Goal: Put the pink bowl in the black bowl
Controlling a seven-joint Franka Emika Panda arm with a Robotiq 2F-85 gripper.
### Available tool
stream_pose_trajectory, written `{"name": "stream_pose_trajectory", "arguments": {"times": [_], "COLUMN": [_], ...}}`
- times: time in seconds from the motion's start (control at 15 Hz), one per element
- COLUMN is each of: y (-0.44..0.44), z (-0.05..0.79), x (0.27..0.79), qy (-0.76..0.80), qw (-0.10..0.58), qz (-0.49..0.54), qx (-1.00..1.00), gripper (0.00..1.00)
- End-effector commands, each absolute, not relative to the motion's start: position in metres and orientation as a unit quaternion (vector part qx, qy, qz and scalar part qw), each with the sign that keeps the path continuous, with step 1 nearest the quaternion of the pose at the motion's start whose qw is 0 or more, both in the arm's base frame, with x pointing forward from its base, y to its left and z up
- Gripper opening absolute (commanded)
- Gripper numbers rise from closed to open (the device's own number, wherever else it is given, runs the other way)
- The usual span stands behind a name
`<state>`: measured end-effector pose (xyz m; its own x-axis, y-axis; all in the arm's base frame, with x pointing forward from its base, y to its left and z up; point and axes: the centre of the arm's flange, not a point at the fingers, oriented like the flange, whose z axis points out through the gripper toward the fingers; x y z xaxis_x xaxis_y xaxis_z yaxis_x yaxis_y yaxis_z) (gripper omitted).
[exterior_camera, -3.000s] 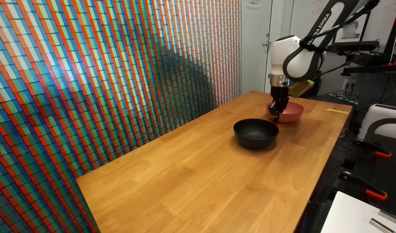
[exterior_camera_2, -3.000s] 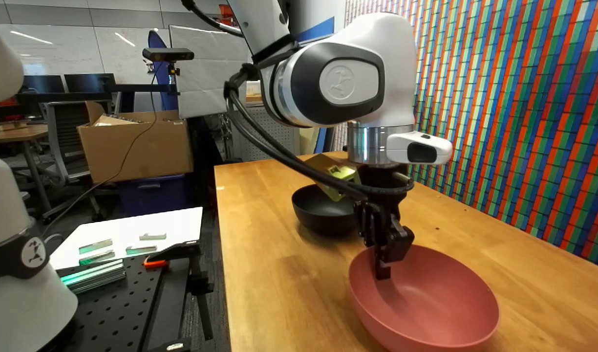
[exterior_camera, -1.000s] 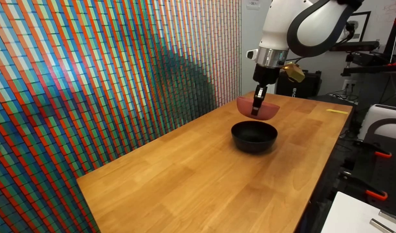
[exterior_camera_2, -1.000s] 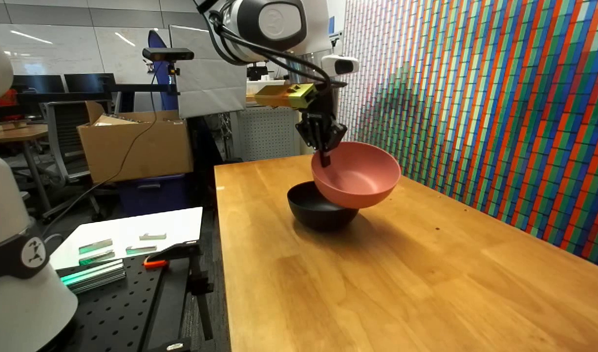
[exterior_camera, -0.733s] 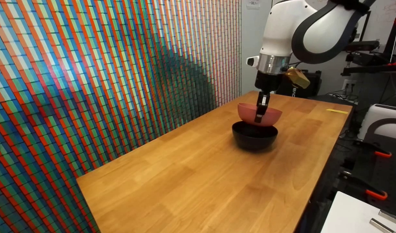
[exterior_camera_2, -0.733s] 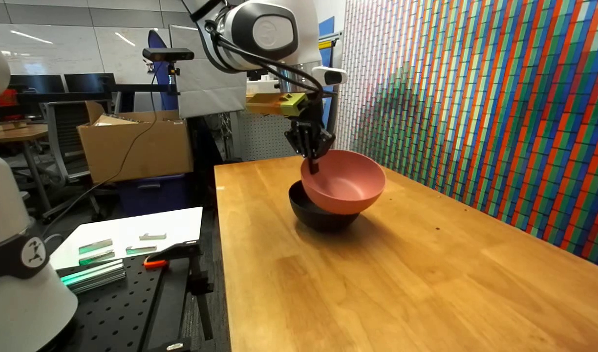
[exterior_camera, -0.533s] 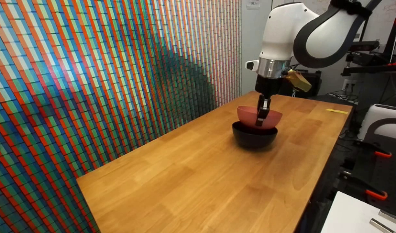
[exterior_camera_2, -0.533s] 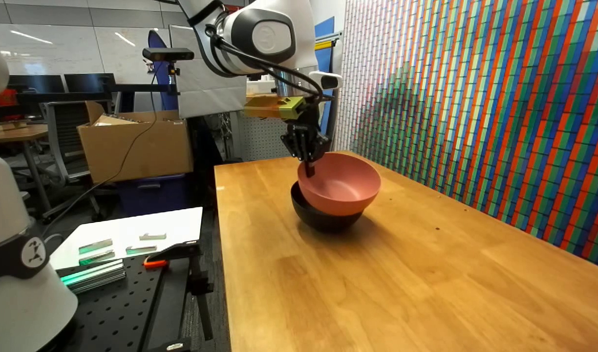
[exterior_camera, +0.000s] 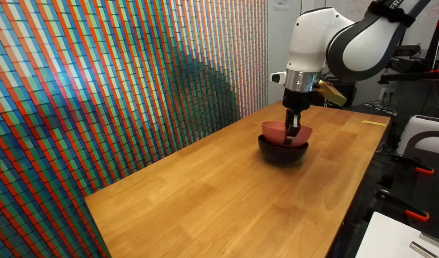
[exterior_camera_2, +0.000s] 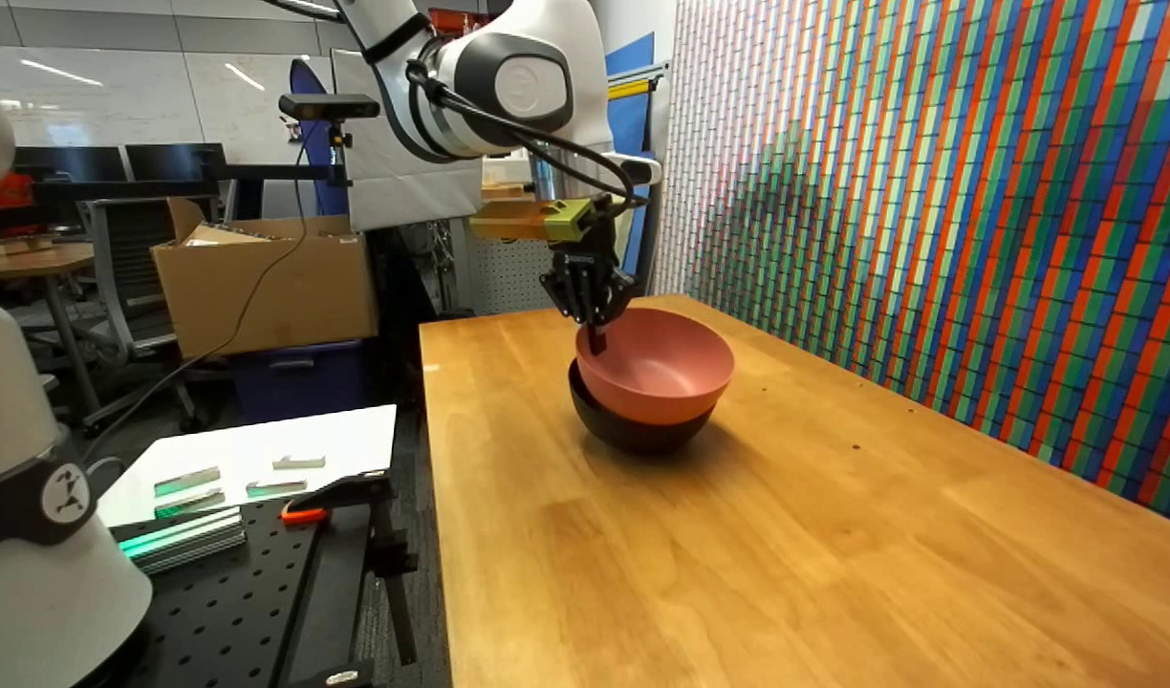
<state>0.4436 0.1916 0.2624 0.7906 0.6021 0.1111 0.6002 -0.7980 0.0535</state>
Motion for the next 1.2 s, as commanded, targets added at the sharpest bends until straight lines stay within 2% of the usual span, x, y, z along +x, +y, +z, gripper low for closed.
{"name": "stream_pose_trajectory", "arguments": {"times": [0.0,0.07,0.13,0.2,0.33,0.73,0.87,1.13], "y": [0.206,0.208,0.21,0.211,0.211,0.203,0.198,0.185], "z": [0.261,0.261,0.261,0.261,0.264,0.291,0.308,0.346], "x": [0.444,0.443,0.443,0.442,0.442,0.45,0.456,0.474], "qy": [0.34,0.343,0.342,0.344,0.346,0.345,0.34,0.313], "qw": [0.007,0.007,0.007,0.007,0.01,0.032,0.032,0.032], "qz": [0.063,0.062,0.058,0.056,0.057,0.083,0.092,0.103], "qx": [0.938,0.937,0.938,0.937,0.937,0.934,0.935,0.944], "gripper": [0.06,0.06,0.29,0.32,0.46,0.93,1.0,1.0]}}
